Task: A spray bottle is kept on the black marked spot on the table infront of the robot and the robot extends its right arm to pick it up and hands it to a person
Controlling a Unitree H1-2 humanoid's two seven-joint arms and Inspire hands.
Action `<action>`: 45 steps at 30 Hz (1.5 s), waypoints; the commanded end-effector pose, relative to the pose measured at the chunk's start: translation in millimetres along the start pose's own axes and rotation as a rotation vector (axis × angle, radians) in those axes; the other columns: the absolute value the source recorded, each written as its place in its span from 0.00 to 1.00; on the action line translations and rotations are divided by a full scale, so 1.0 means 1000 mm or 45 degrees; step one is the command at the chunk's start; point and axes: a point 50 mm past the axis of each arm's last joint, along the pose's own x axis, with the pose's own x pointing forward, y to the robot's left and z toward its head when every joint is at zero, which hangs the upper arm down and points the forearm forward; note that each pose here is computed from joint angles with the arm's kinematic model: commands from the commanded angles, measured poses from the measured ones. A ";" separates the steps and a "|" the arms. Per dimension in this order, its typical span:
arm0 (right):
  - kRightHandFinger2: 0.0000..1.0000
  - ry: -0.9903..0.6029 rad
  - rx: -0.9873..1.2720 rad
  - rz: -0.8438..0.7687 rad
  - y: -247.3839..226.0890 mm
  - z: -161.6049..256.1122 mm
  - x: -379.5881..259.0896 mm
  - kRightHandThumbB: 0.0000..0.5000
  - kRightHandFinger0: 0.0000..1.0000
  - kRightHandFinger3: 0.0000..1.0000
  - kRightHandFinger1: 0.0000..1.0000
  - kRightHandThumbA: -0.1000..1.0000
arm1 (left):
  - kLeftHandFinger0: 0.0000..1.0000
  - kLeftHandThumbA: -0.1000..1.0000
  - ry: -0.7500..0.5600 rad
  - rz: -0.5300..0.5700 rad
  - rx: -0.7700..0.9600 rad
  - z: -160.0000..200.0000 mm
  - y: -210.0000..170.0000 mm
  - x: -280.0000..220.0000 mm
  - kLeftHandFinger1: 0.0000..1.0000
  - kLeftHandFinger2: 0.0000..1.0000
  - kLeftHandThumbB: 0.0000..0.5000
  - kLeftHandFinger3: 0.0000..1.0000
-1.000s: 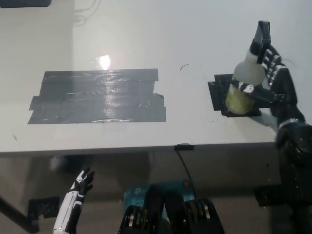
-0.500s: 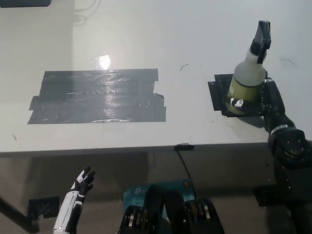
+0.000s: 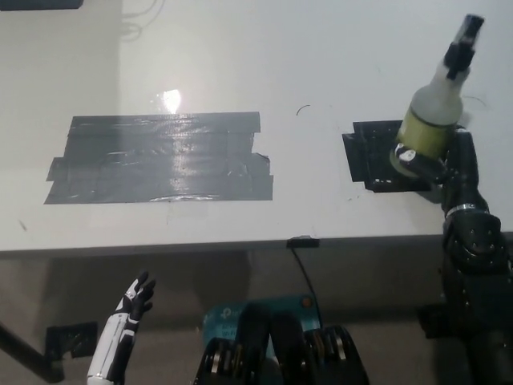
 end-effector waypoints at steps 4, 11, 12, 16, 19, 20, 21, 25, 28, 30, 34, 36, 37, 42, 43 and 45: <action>0.61 -0.445 0.172 0.023 0.013 0.088 0.000 0.33 0.01 0.57 0.31 0.20 | 1.00 1.00 -0.058 -0.020 0.034 0.008 0.005 0.004 1.00 1.00 0.65 1.00; 0.52 -0.371 0.116 0.318 0.044 0.114 -0.018 0.26 0.00 0.46 0.25 0.01 | 1.00 1.00 -0.065 -0.022 0.037 0.011 0.006 0.007 1.00 1.00 0.64 1.00; 0.52 -0.342 0.134 0.359 0.049 0.115 -0.020 0.26 0.00 0.47 0.25 0.00 | 1.00 1.00 -0.068 -0.023 0.039 0.011 0.006 0.007 1.00 1.00 0.64 1.00; 0.58 -0.149 0.228 0.524 0.072 0.121 -0.029 0.24 0.00 0.52 0.30 0.00 | 1.00 1.00 -0.073 -0.032 0.056 0.011 0.006 0.008 1.00 1.00 0.64 1.00; 0.59 -0.034 0.315 0.610 0.084 0.122 -0.025 0.28 0.00 0.48 0.28 0.00 | 1.00 1.00 -0.069 -0.030 0.051 0.012 0.006 0.008 1.00 1.00 0.64 1.00; 0.60 0.000 0.346 0.627 0.091 0.124 -0.023 0.28 0.00 0.48 0.26 0.00 | 1.00 1.00 -0.072 -0.027 0.050 0.013 0.006 0.009 1.00 1.00 0.64 1.00; 0.62 0.016 0.359 0.636 0.096 0.125 -0.022 0.26 0.00 0.50 0.26 0.00 | 1.00 1.00 -0.071 -0.025 0.052 0.013 0.006 0.009 1.00 1.00 0.65 1.00; 0.71 0.070 0.442 0.679 0.116 0.129 -0.013 0.22 0.00 0.64 0.30 0.00 | 1.00 1.00 -0.079 -0.029 0.068 0.014 0.007 0.012 1.00 1.00 0.64 1.00; 0.75 0.111 0.499 0.691 0.132 0.135 -0.006 0.26 0.00 0.70 0.33 0.00 | 1.00 1.00 -0.079 -0.031 0.082 0.015 0.007 0.012 1.00 1.00 0.63 1.00; 0.75 0.130 0.532 0.698 0.143 0.141 -0.003 0.24 0.00 0.72 0.32 0.00 | 1.00 1.00 -0.077 -0.031 0.083 0.016 0.006 0.012 1.00 1.00 0.63 1.00; 0.78 0.127 0.541 0.737 0.160 0.153 -0.003 0.21 0.00 0.75 0.34 0.00 | 1.00 1.00 -0.056 -0.032 0.069 0.018 0.007 0.013 1.00 1.00 0.62 1.00; 0.81 0.128 0.549 0.756 0.163 0.155 -0.003 0.22 0.00 0.77 0.37 0.00 | 1.00 1.00 -0.057 -0.037 0.071 0.019 0.007 0.015 1.00 1.00 0.62 1.00; 0.81 0.131 0.548 0.765 0.165 0.155 -0.004 0.23 0.00 0.77 0.38 0.00 | 1.00 1.00 -0.057 -0.038 0.072 0.019 0.007 0.016 1.00 1.00 0.60 1.00; 0.69 0.137 0.494 0.826 0.180 0.156 -0.010 0.27 0.00 0.63 0.29 0.00 | 1.00 1.00 -0.068 -0.053 0.122 0.022 0.009 0.015 1.00 1.00 0.52 1.00; 0.68 0.138 0.481 0.840 0.181 0.156 -0.010 0.27 0.00 0.60 0.28 0.00 | 1.00 1.00 -0.067 -0.054 0.121 0.022 0.009 0.015 1.00 1.00 0.50 1.00; 0.65 0.144 0.445 0.882 0.188 0.155 -0.012 0.27 0.00 0.59 0.25 0.00 | 1.00 1.00 -0.067 -0.054 0.120 0.023 0.009 0.015 1.00 1.00 0.48 1.00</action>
